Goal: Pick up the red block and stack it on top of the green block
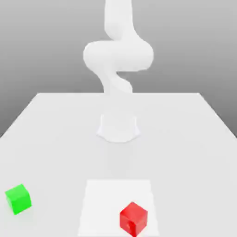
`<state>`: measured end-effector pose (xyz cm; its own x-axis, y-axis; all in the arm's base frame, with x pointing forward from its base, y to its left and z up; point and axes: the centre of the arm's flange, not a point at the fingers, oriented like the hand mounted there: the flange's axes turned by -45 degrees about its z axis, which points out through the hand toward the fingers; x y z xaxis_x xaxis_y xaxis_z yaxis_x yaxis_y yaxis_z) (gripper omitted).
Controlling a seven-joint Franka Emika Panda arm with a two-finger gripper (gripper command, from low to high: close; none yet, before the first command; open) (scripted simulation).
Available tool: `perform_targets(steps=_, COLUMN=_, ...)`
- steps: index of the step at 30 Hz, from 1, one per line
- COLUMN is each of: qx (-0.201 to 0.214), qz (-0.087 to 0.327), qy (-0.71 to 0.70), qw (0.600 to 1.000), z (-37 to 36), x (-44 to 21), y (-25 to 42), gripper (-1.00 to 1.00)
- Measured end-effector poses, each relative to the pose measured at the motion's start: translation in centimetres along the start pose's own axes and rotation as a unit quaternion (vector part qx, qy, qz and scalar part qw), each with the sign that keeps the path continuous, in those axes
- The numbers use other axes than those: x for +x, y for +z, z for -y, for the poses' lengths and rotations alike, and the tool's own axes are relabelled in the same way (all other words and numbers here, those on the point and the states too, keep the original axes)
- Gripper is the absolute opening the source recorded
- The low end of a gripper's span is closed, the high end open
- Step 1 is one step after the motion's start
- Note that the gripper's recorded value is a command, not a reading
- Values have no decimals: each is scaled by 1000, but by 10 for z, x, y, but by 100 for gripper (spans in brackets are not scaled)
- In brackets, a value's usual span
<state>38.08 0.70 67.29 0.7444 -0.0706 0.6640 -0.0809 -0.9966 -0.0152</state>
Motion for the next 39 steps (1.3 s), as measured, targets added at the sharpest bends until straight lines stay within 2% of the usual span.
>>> perform_targets(steps=11, qx=-79, qz=151, qy=121, qw=978, z=14, x=-58, y=217, gripper=0)
perform_targets(steps=18, qx=-107, qz=240, qy=200, qw=944, z=17, x=-136, y=325, gripper=0)
perform_targets(steps=24, qx=-117, qz=314, qy=271, qw=902, z=27, x=-217, y=391, gripper=0)
perform_targets(steps=26, qx=-118, qz=329, qy=288, qw=892, z=30, x=-240, y=408, gripper=0)
perform_targets(steps=30, qx=-118, qz=334, qy=293, qw=888, z=30, x=-277, y=446, gripper=0)
perform_targets(steps=31, qx=-119, qz=334, qy=293, qw=888, z=30, x=-282, y=452, gripper=-100)
perform_targets(steps=39, qx=-118, qz=334, qy=294, qw=888, z=30, x=-275, y=445, gripper=-100)
